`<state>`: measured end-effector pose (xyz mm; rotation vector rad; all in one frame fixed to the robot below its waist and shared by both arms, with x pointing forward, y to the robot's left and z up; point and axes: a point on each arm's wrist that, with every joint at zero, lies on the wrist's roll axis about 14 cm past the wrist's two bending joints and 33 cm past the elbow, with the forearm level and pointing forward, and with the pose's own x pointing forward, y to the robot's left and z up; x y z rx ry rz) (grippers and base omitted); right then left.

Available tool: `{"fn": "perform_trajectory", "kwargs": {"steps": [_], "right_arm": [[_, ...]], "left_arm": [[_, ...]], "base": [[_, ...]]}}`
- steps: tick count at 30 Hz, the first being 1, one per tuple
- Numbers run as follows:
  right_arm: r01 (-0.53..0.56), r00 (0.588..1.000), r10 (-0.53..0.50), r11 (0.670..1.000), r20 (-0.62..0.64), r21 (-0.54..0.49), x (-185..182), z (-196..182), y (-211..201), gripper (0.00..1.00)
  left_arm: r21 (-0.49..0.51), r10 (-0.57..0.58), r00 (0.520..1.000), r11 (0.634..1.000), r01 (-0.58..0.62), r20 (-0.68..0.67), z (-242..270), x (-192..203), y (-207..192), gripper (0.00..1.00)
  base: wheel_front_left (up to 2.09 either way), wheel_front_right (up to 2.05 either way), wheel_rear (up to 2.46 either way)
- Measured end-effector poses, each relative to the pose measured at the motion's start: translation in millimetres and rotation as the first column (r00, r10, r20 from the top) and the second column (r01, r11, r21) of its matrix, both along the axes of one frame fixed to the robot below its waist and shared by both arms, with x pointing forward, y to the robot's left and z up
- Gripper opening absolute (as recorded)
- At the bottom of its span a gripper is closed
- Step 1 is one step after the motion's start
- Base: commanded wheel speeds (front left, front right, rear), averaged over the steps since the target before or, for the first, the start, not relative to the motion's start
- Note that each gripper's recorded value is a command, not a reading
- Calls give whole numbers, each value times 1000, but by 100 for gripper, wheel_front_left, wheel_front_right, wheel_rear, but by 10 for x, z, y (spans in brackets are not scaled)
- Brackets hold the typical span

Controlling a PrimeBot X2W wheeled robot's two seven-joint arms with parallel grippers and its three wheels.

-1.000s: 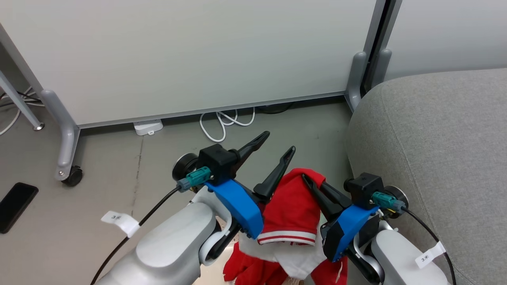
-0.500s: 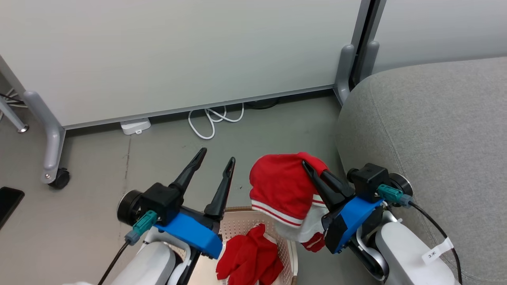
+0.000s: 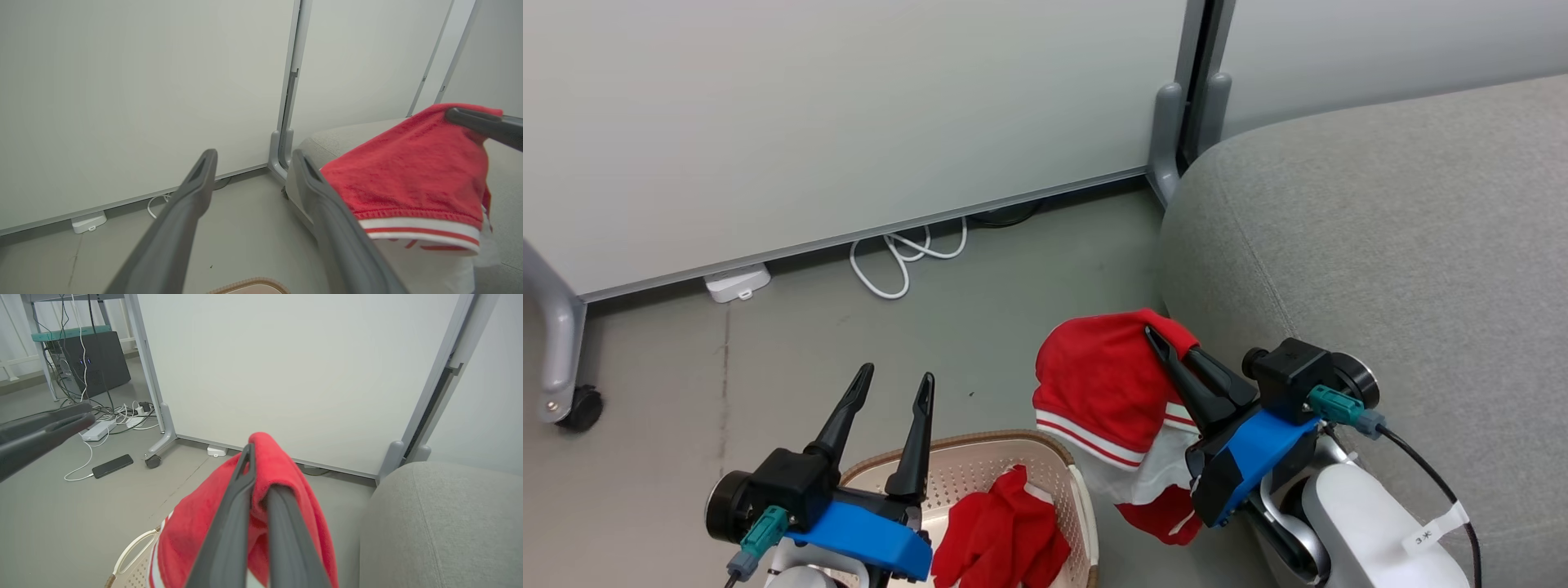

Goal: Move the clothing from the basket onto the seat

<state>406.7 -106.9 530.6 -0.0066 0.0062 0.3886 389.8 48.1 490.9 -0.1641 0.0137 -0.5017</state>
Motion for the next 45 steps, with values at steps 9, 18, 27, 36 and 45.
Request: {"fn": "perform_trajectory", "kwargs": {"steps": [9, 18, 27, 36, 45], "right_arm": [[87, 996, -87, 996, 17, -4, -148, 79, -301, 0], [211, 977, -211, 978, 18, 4, -341, 96, -686, 0], [303, 953, -303, 953, 1, 18, -460, 48, -938, 0], [335, 942, -334, 942, -19, 28, -475, -41, -1014, 0], [348, 936, -348, 937, 43, 9, -256, 169, -1176, 0]], "left_arm": [[-4, -98, 995, 995, 98, 31, 54, 49, -358, 100], [-4, -201, 979, 980, 201, 35, 31, 70, -722, 100], [-9, -262, 965, 965, 262, 27, -41, 150, -963, 100], [-15, -283, 959, 959, 283, 20, -82, 170, -1050, 100], [-24, -278, 961, 960, 278, 14, -112, 204, -1029, 100]], "base": [[0, 0, 0], [0, 0, 0], [0, 0, 0], [0, 0, 0], [0, 0, 0]]}}
